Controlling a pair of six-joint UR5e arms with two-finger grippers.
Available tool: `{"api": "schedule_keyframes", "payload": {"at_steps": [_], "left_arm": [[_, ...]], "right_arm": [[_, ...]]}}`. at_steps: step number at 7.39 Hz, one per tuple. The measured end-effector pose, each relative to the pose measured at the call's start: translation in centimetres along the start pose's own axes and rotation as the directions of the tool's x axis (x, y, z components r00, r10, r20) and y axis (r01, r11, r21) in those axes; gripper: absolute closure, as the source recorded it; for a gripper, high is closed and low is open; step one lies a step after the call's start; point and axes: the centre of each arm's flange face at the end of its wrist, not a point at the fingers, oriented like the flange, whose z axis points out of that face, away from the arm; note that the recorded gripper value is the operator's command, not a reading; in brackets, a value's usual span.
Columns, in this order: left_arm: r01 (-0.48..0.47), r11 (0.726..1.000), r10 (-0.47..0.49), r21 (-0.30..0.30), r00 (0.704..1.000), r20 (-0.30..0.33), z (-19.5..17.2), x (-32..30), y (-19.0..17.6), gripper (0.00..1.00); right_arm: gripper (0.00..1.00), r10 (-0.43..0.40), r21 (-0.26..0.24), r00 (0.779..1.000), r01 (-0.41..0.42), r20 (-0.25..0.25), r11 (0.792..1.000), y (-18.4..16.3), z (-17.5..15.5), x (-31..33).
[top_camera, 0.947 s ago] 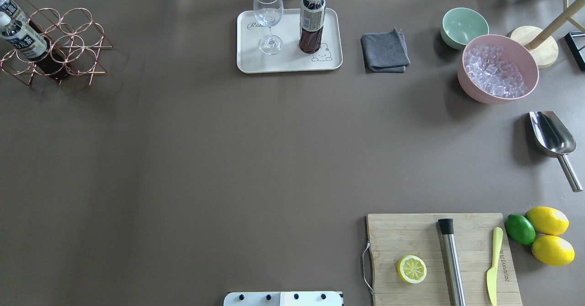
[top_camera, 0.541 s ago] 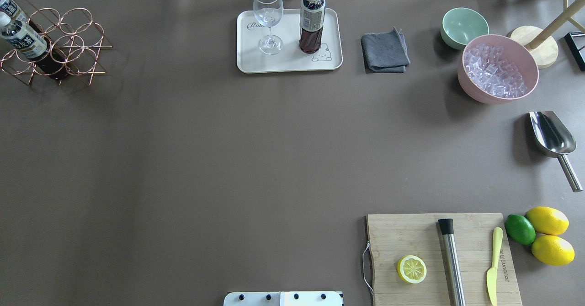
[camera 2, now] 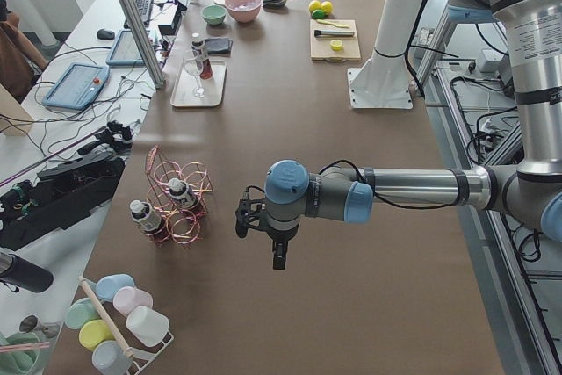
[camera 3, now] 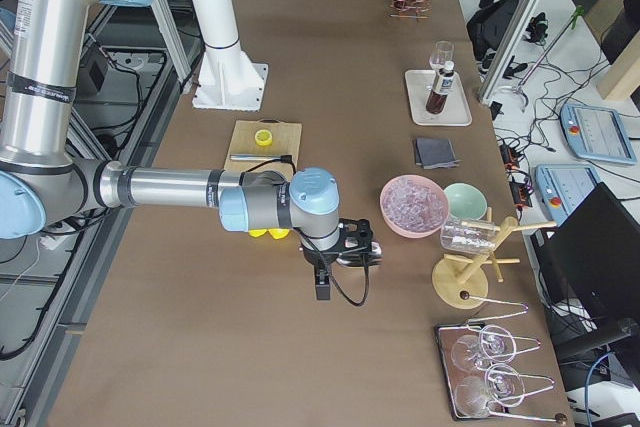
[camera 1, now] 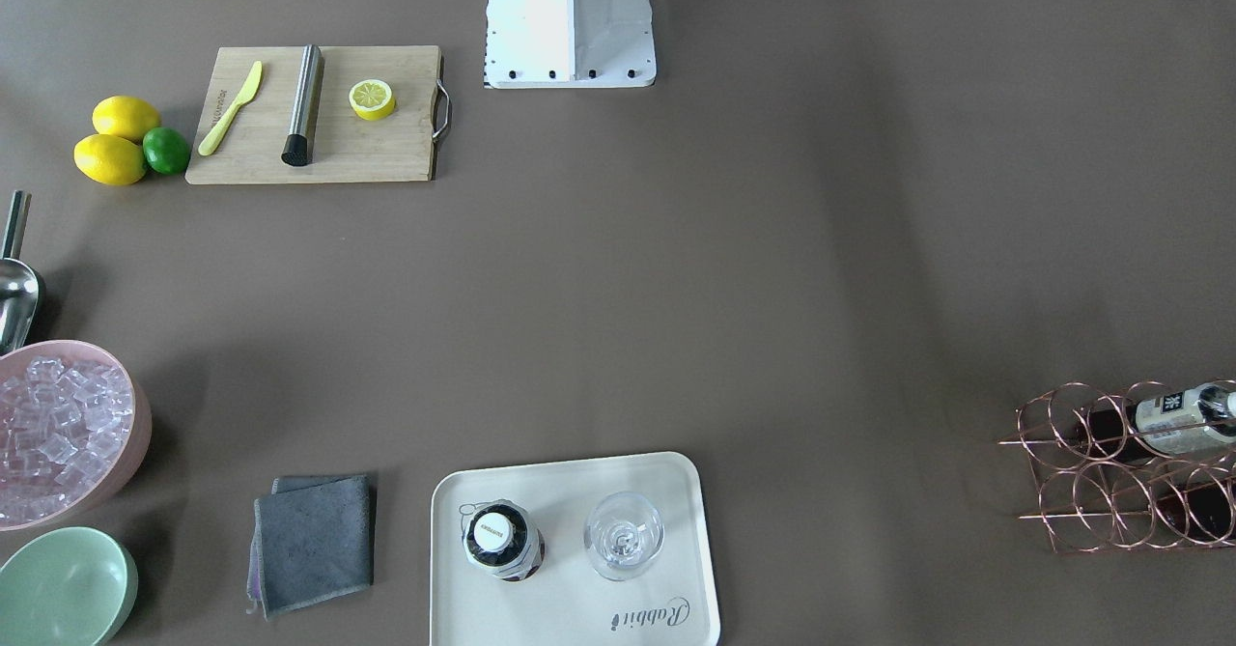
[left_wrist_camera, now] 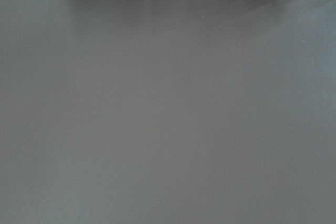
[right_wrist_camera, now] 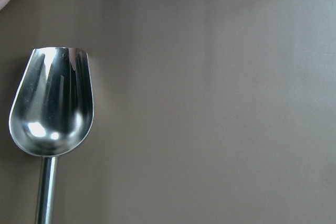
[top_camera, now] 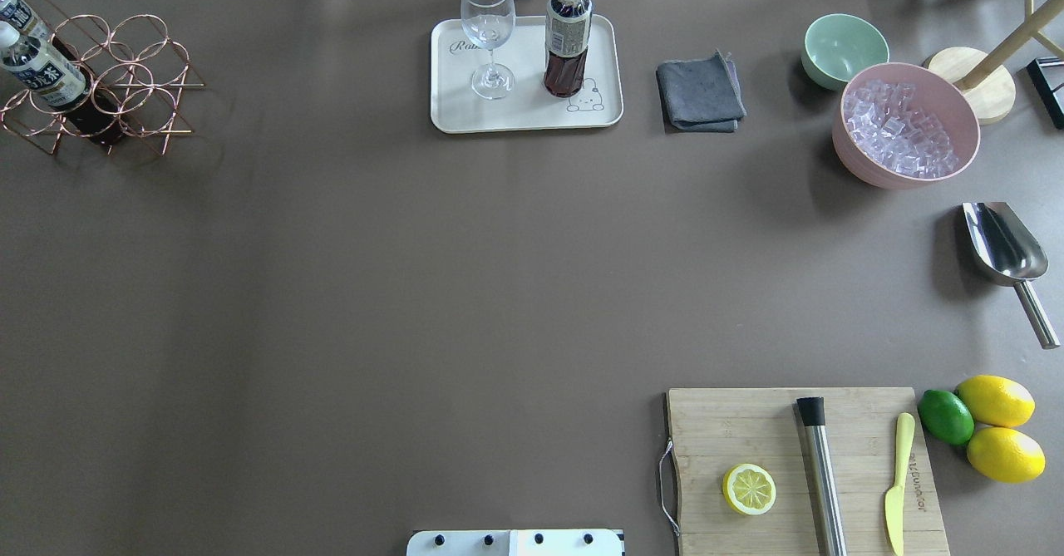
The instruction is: Take tea from basket to plate
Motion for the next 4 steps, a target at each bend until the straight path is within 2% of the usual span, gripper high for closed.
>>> {"api": "schedule_keyframes", "payload": {"at_steps": [4], "left_arm": [[0.001, 1.0, -0.001, 0.001, 1.0, 0.0, -0.02, 0.03, -0.03, 0.02]], "right_arm": [[0.0, 0.006, 0.0, 1.0, -0.006, -0.001, 1.0, 0.07, -0.08, 0.19]]}}
